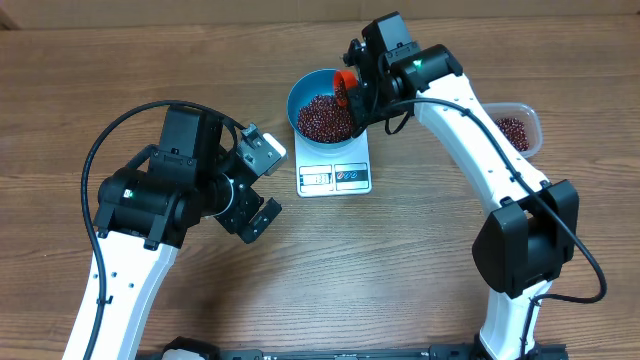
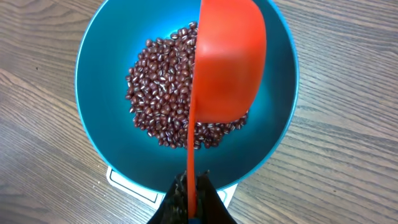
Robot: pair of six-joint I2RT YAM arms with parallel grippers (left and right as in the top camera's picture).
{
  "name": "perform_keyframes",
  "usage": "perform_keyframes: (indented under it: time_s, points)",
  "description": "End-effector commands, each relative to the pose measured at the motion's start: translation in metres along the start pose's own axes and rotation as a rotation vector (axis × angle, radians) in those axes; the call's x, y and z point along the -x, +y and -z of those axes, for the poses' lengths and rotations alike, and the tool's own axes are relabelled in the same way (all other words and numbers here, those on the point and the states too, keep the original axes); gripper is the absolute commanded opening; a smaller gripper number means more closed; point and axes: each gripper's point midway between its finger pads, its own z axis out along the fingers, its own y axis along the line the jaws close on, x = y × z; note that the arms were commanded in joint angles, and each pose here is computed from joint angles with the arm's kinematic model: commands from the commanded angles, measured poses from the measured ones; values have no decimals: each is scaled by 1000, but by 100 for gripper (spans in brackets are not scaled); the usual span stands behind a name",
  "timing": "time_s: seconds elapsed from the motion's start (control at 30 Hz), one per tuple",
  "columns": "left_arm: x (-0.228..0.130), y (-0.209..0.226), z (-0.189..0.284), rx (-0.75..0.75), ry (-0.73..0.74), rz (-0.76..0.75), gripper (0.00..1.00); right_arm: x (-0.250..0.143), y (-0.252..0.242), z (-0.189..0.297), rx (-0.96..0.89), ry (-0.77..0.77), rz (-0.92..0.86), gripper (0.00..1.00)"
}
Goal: Scoop item into bowl and weigh 150g on scale
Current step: 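Hold the emptied scoop over the bowl while the scale settles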
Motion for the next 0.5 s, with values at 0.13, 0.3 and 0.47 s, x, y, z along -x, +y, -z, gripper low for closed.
perform_keyframes:
  time_s: [0.13, 0.3, 0.47]
  points:
    - [2, -1, -2, -17, -6, 15, 100, 15, 22, 28, -3, -78, 125, 4]
    - [2, -1, -2, -17, -6, 15, 100, 13, 18, 28, -94, -70, 155, 4]
    - [2, -1, -2, -17, -6, 15, 100, 12, 24, 27, -116, -67, 184, 4]
